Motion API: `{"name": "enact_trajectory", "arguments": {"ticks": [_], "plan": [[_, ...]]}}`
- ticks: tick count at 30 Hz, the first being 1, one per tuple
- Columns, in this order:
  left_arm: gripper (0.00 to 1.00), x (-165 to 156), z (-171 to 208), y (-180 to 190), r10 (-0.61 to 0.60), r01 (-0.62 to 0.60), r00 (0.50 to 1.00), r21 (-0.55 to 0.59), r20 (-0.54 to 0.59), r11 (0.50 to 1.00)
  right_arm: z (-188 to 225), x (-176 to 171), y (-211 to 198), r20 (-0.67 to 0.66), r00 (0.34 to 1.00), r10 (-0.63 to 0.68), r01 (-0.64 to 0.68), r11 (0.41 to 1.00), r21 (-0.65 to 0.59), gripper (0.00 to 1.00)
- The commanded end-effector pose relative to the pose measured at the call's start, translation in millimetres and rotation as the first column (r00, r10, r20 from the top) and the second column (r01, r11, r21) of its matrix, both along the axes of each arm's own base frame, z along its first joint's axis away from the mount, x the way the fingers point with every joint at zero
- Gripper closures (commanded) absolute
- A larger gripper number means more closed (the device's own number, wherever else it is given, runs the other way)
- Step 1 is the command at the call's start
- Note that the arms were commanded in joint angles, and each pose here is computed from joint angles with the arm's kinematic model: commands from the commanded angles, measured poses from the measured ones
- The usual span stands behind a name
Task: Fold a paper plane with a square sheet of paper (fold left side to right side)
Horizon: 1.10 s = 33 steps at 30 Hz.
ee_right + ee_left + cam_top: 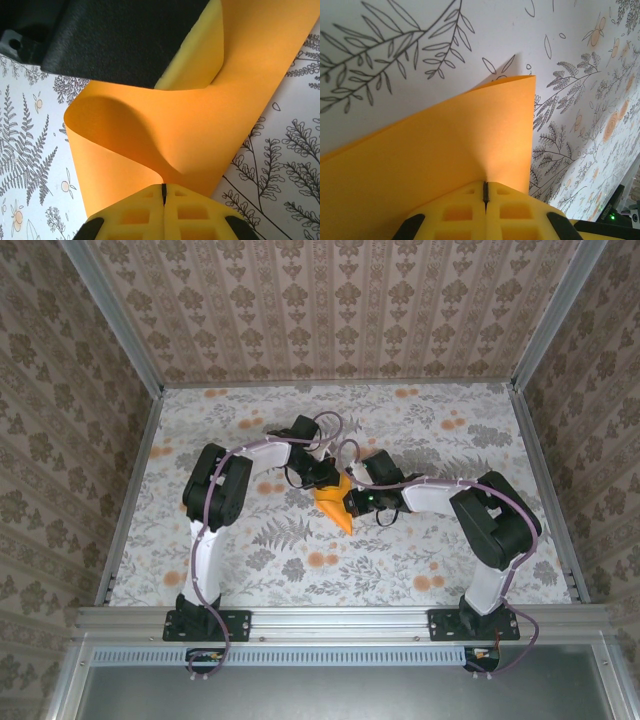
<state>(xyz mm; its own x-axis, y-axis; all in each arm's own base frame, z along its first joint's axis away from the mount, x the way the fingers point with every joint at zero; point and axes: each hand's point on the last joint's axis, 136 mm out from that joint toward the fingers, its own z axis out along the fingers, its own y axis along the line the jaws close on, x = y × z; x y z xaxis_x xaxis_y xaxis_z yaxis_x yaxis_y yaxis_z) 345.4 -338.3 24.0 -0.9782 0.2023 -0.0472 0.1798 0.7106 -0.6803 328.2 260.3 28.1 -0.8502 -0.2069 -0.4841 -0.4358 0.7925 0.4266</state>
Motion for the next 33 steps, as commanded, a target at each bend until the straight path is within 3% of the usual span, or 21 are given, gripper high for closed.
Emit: {"name": "enact_trajectory", "arguments": {"ticks": [1, 33], "plan": [[0.97, -3.5, -13.2, 4.0, -0.012, 0.013, 1.0, 0.048, -0.011, 0.999, -3.8, -3.2, -3.8, -0.012, 1.0, -0.009, 0.009, 1.0, -0.006, 1.0], [0.97, -3.4, -12.8, 3.0, -0.013, 0.014, 1.0, 0.046, -0.011, 0.999, -4.2, 0.1, -6.6, -0.013, 1.0, -0.015, 0.014, 0.999, -0.037, 1.0]]}}
